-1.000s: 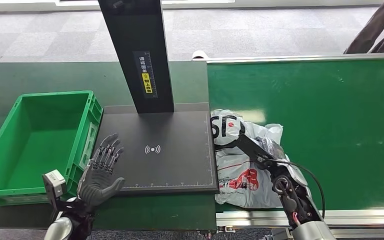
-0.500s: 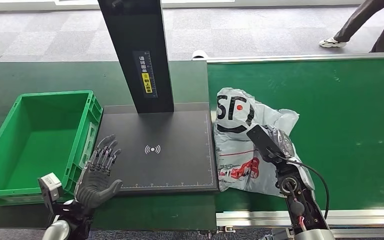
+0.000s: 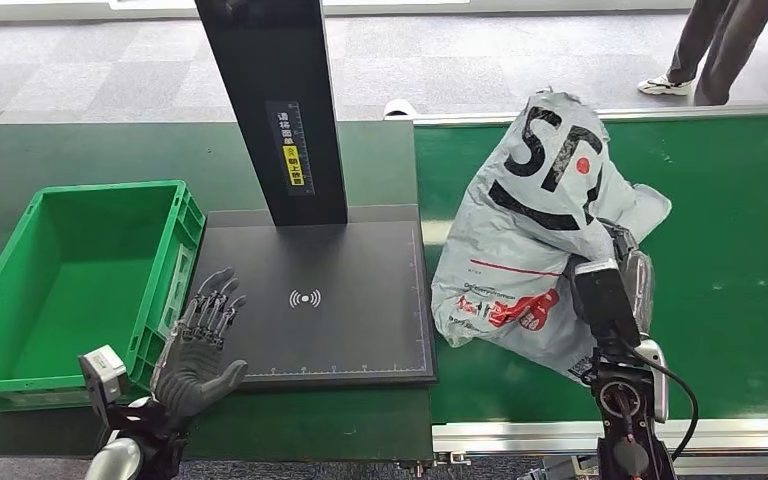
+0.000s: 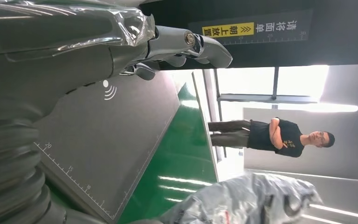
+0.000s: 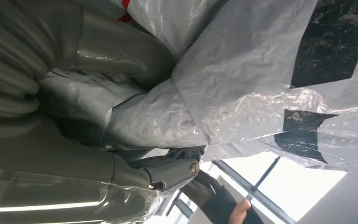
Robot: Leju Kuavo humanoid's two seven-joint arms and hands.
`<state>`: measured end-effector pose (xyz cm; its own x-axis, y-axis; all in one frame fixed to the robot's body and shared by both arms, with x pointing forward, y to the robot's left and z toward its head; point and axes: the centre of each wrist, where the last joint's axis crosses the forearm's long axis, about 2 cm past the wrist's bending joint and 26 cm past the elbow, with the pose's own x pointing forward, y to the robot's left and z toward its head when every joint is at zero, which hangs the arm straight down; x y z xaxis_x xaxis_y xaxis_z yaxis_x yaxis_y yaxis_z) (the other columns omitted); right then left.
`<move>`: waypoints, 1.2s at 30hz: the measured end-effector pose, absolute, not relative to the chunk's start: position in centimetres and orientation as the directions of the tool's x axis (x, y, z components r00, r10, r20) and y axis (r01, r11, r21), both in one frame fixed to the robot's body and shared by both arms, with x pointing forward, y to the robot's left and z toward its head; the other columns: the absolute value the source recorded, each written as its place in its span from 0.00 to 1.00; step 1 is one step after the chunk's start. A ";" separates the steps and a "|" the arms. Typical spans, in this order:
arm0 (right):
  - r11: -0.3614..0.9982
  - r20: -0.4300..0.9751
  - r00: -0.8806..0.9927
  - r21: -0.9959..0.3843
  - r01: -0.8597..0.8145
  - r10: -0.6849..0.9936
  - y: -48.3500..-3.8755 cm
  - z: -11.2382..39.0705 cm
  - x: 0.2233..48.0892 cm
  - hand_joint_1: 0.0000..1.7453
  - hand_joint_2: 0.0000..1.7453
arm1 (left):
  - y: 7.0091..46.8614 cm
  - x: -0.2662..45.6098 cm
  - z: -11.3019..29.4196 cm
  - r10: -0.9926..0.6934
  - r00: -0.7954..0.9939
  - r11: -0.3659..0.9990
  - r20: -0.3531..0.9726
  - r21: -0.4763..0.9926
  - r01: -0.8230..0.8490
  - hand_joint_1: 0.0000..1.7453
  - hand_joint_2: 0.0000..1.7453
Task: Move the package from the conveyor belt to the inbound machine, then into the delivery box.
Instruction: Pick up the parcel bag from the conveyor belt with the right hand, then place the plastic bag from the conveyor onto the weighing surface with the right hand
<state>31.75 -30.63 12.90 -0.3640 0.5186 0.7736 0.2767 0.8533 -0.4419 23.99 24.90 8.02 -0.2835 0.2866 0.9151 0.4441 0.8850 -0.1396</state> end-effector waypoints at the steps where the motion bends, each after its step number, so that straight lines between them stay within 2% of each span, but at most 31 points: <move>1: 0.854 0.769 -0.377 -0.429 0.295 0.517 -30.7 13.1 31.6 1.00 1.00 | 24.9 24.1 8.1 0.286 -0.286 0.885 0.915 -0.138 0.445 0.00 1.00; 9: 0.838 0.719 -0.458 -0.338 0.428 0.523 -31.0 14.7 30.3 1.00 1.00 | 24.7 24.7 8.6 0.289 -0.302 0.883 0.908 -0.130 0.451 0.00 1.00; 14: 0.836 0.707 -0.467 -0.348 0.423 0.531 -30.7 15.0 30.1 1.00 1.00 | 24.5 24.9 8.8 0.291 -0.307 0.881 0.906 -0.128 0.456 0.00 1.00; 21: 0.749 0.591 -0.469 -0.582 0.316 0.657 -28.3 15.3 30.6 1.00 1.00 | 24.3 24.9 8.8 0.292 -0.306 0.878 0.906 -0.127 0.461 0.00 1.00; 28: 0.717 0.552 -0.487 -0.646 0.264 0.677 -26.9 15.3 30.9 1.00 1.00 | 24.2 25.0 8.8 0.292 -0.307 0.876 0.906 -0.124 0.466 0.00 1.00; 36: 0.540 0.371 -0.551 -0.823 0.179 0.748 -24.4 16.8 33.2 1.00 1.00 | 23.7 26.3 9.4 0.301 -0.331 0.865 0.894 -0.109 0.490 0.00 1.00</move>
